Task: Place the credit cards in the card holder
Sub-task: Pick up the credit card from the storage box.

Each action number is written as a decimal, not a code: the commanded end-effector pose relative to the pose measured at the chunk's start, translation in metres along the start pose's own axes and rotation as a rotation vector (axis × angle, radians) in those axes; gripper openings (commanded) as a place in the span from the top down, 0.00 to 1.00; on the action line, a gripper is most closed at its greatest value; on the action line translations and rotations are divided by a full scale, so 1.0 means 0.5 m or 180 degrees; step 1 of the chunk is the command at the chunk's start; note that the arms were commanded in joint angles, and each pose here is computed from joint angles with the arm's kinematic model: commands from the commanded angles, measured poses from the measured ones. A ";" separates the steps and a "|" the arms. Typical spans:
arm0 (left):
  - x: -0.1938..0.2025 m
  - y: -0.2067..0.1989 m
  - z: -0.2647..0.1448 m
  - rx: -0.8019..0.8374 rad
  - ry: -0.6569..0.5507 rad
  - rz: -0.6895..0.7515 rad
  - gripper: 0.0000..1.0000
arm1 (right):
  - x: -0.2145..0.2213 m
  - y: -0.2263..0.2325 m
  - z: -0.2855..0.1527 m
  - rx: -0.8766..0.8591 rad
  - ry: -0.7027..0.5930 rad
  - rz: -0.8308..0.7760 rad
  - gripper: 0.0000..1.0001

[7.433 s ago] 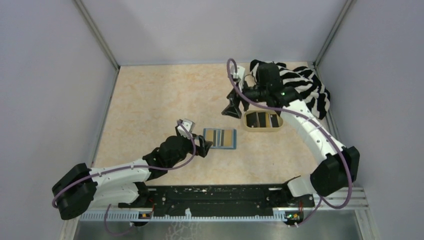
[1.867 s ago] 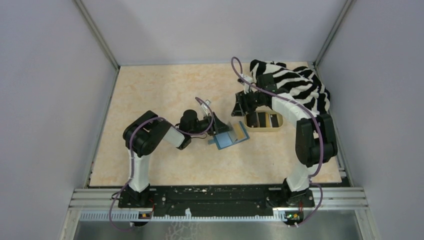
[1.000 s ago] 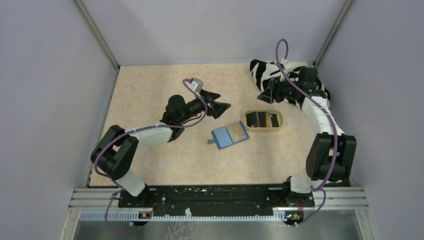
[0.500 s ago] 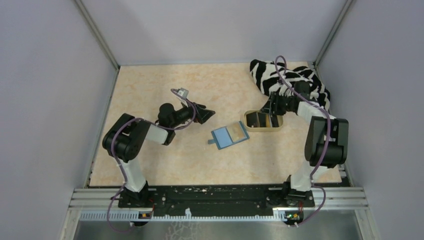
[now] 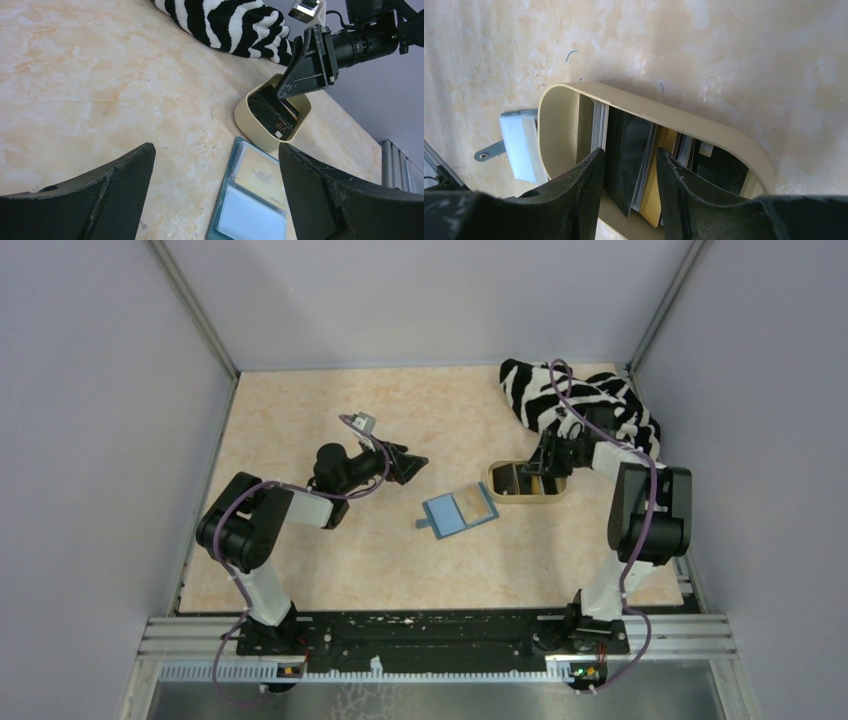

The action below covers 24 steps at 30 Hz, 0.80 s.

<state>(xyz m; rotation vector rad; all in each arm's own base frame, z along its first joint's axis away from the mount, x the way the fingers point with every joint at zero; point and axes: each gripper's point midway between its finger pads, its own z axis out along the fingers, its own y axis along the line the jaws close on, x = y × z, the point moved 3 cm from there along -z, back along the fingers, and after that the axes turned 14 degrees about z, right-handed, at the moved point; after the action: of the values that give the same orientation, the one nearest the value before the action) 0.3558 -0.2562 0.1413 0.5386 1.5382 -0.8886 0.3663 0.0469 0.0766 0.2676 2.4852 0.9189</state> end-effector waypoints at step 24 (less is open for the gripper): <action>-0.012 -0.001 0.001 -0.0004 -0.0105 0.0119 0.01 | -0.011 0.068 -0.004 -0.0789 0.0186 0.0206 0.74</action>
<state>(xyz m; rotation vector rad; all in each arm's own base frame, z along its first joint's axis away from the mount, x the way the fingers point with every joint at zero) 0.3574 -0.2552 0.1413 0.5325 1.5372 -0.8759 0.3602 0.0702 0.0906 0.2768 2.4478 1.2255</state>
